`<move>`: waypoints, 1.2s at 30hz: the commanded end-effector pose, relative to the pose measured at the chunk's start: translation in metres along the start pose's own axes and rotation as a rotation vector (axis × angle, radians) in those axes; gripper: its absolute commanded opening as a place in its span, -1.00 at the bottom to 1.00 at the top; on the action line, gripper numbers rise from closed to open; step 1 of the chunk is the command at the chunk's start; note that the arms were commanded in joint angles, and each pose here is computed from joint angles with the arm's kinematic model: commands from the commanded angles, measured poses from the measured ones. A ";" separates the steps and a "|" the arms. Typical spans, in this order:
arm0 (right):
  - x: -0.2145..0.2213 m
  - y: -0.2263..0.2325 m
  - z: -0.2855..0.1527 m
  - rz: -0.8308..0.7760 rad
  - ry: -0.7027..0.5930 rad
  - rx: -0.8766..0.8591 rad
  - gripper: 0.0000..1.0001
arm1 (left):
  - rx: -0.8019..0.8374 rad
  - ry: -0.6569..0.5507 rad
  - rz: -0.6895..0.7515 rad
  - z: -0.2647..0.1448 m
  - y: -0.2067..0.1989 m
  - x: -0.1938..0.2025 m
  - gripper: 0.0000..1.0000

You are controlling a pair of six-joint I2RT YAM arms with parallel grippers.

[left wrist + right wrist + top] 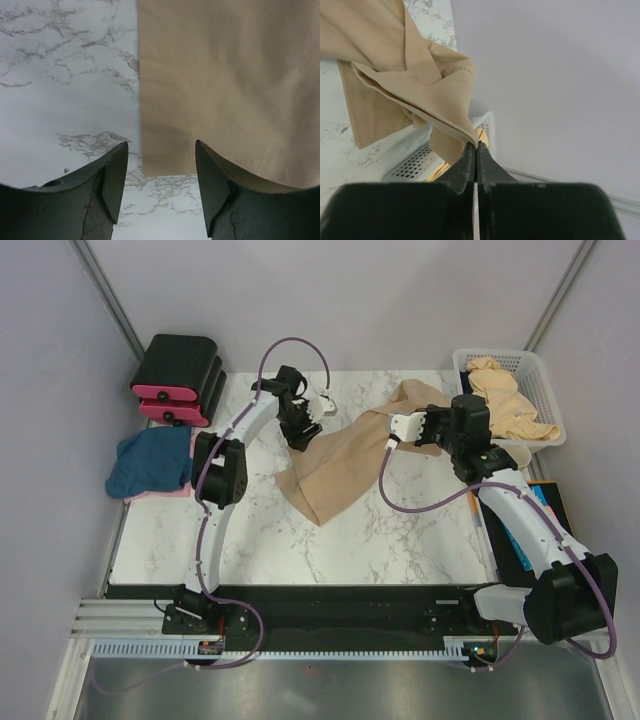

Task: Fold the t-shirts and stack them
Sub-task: Flatten out the tshirt

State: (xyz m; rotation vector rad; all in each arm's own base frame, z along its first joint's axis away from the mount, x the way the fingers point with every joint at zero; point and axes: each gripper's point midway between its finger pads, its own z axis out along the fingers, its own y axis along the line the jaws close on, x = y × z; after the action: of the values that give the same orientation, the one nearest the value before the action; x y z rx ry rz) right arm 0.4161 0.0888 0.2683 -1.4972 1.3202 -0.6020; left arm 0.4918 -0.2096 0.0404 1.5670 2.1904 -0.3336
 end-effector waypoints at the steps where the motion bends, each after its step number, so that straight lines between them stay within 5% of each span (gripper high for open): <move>1: -0.008 -0.012 -0.009 0.005 -0.022 0.045 -1.00 | -0.002 -0.017 -0.007 -0.017 0.007 0.000 0.28; 21: -0.012 -0.022 -0.007 0.002 -0.036 0.061 -1.00 | 0.115 0.073 -0.061 0.016 -0.012 0.036 0.29; 36: -0.013 -0.030 -0.008 -0.008 -0.041 0.077 -1.00 | 0.204 0.119 -0.116 0.024 -0.042 0.048 -0.39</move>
State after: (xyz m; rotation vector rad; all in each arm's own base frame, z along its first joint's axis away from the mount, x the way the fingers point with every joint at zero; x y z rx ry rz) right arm 0.4151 0.0887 0.2714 -1.4915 1.3146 -0.6046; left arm 0.4819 -0.1881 0.0210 1.5648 2.2962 -0.3862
